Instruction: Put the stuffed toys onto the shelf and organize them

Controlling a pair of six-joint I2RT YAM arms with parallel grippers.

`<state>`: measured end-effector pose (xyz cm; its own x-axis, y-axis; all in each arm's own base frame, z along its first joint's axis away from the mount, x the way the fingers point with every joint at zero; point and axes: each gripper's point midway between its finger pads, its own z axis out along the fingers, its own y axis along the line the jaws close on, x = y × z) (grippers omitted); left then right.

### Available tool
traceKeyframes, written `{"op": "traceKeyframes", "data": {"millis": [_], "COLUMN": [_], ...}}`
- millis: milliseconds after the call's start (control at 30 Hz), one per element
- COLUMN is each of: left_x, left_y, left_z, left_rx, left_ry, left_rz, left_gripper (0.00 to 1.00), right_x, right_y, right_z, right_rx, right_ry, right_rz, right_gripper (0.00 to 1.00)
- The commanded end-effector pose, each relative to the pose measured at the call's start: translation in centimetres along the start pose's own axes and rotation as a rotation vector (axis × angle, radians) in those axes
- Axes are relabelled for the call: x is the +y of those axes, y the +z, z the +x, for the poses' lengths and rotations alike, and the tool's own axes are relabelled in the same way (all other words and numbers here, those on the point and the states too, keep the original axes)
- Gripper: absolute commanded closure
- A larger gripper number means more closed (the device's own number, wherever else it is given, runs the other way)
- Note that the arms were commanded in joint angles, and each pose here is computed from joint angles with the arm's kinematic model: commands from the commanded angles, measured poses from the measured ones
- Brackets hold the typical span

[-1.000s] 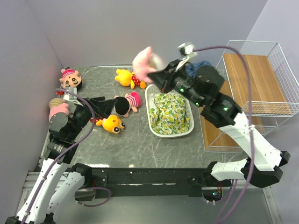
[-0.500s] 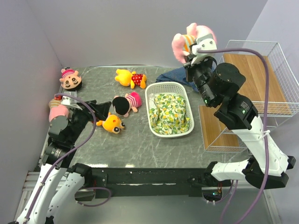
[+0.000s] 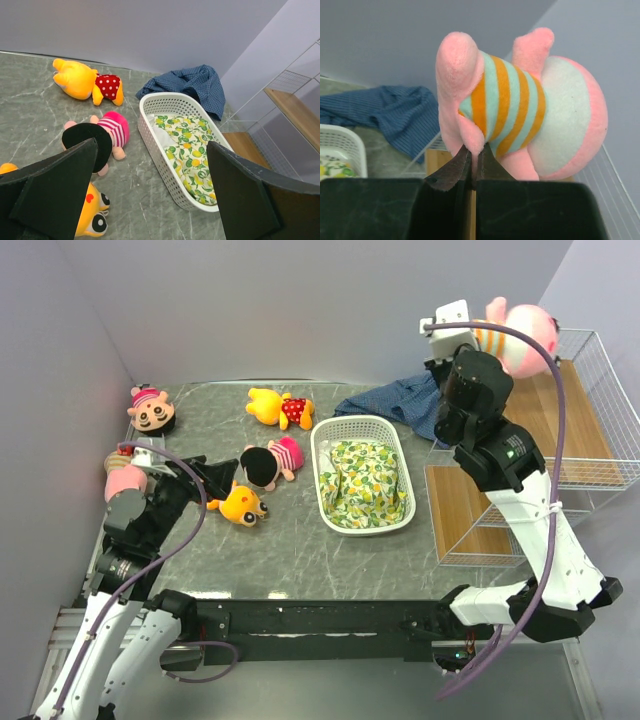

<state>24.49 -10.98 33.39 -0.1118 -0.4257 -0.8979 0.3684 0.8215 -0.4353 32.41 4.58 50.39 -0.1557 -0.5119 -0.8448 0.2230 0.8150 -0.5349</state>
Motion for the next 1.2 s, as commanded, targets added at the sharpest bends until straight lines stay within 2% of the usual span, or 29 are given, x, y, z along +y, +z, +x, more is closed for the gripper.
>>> {"op": "traceKeyframes", "data": {"millis": [0, 267, 300, 400, 433, 467, 667, 900, 1167], "left_x": [0.1, 0.1, 0.1, 0.1, 0.2, 0.2, 0.2, 0.4, 0.4], "left_y": [-0.2, -0.1, 0.0, -0.1, -0.1, -0.1, 0.0, -0.1, -0.2], "left_z": [-0.5, -0.3, -0.3, -0.4, -0.3, -0.4, -0.3, -0.4, -0.5], "left_rx": [-0.027, -0.018, -0.017, -0.022, -0.019, -0.024, -0.018, -0.026, -0.029], "left_ry": [0.028, 0.025, 0.024, 0.024, 0.025, 0.024, 0.025, 0.025, 0.028], "left_rz": [-0.003, -0.002, -0.002, -0.003, -0.006, -0.006, -0.007, -0.017, -0.017], "left_gripper": [0.04, 0.04, 0.04, 0.04, 0.04, 0.03, 0.04, 0.04, 0.04], "right_x": [-3.3, -5.2, -5.1, -5.3, -5.5, -5.7, -7.2, -7.1, -6.3], "right_y": [0.4, 1.0, 1.0, 1.0, 1.0, 0.9, 0.5, 1.0, 2.0], "right_z": [1.8, 4.1, 4.4, 5.4, 5.8, 6.1, 6.5, 7.0, 6.8], "right_rx": [0.065, 0.109, 0.117, 0.141, 0.153, 0.156, 0.151, 0.162, 0.161], "right_ry": [-0.006, -0.012, -0.017, -0.023, -0.022, -0.017, 0.007, -0.009, -0.016], "right_rz": [0.092, 0.140, 0.136, 0.152, 0.161, 0.170, 0.218, 0.235, 0.212], "right_gripper": [1.00, 1.00, 0.97, 0.83, 0.75, 0.73, 0.64, 0.58, 0.46]}}
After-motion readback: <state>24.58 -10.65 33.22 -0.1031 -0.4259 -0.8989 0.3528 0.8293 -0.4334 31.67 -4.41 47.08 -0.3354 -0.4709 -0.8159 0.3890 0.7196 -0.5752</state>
